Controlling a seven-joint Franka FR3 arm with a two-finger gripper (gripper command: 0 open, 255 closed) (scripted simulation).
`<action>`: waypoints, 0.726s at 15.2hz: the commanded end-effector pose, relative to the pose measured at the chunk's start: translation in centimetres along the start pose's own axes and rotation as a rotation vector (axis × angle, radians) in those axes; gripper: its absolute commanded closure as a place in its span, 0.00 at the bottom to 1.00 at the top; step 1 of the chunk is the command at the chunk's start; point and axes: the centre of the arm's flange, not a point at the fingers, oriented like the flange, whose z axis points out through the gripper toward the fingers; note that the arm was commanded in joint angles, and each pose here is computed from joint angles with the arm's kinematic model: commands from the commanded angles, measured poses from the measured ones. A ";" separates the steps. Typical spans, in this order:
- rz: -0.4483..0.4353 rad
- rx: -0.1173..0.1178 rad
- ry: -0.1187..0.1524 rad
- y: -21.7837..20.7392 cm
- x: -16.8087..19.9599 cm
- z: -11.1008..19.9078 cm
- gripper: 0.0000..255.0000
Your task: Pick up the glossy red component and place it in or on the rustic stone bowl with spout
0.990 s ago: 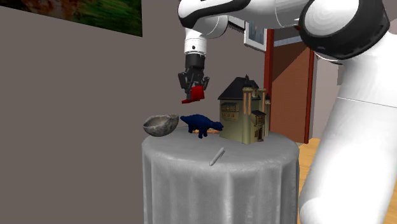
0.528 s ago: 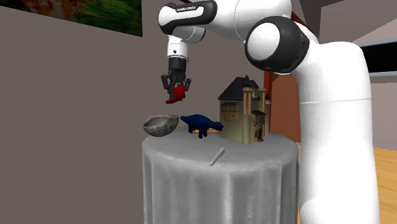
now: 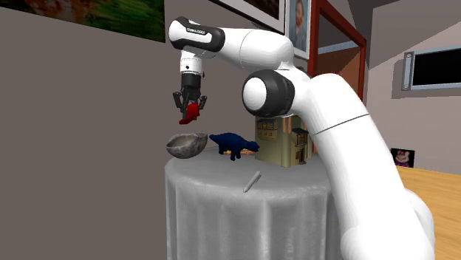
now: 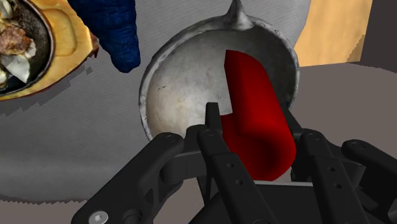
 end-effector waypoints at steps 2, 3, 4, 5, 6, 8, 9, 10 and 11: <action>0.001 0.002 0.003 0.2 0.3 1.6 1.00; 0.001 0.002 0.003 0.2 0.3 2.1 1.00; 0.001 0.002 0.003 0.3 0.3 2.7 1.00; 0.001 0.002 0.003 0.3 0.3 3.2 1.00; 0.001 0.002 0.003 0.4 0.3 3.7 1.00; 0.001 0.002 0.003 0.4 0.4 4.8 1.00; 0.001 0.002 0.003 0.5 0.4 5.4 1.00; 0.001 0.002 0.003 0.5 0.4 5.4 1.00; 0.001 0.002 0.003 0.5 0.4 5.4 1.00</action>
